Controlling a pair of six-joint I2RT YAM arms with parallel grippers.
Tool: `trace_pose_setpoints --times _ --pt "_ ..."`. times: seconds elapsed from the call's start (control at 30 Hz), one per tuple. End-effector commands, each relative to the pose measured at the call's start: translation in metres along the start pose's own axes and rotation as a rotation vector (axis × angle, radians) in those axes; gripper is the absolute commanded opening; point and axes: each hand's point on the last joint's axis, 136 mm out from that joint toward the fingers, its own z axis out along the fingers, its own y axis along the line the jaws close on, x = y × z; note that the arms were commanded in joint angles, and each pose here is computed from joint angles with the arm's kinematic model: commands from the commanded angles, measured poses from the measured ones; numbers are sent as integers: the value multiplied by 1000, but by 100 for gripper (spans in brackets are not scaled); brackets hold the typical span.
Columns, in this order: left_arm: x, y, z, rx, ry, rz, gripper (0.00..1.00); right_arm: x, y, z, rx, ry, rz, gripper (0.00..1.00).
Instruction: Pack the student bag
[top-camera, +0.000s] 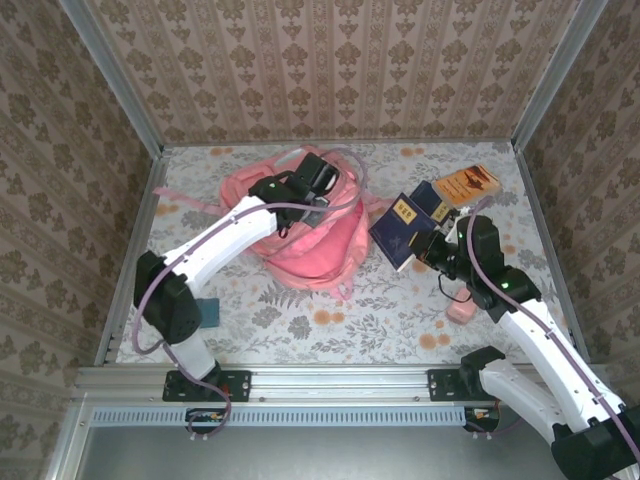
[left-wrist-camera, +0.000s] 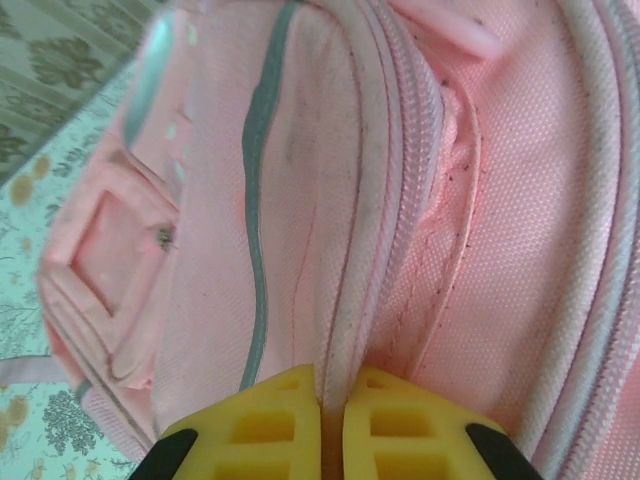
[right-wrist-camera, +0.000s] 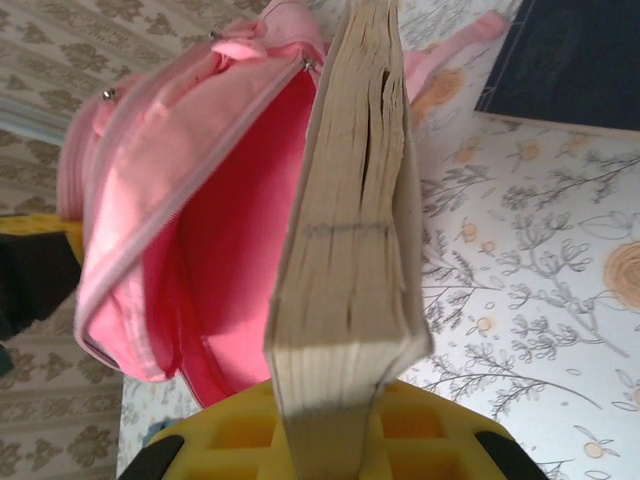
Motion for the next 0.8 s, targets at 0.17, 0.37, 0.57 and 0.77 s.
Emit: trace_pose_setpoints --times 0.17,0.37,0.57,0.77 --pt "-54 13 -38 -5 -230 -142 4 10 48 2 -274 84 31 7" --pt "-60 18 -56 -11 -265 -197 3 14 58 24 -309 116 176 6" --pt "-64 20 -71 13 -303 -220 2 20 88 57 -328 152 173 6" --pt "-64 21 -83 39 -326 -235 2 12 110 90 -372 121 210 6"
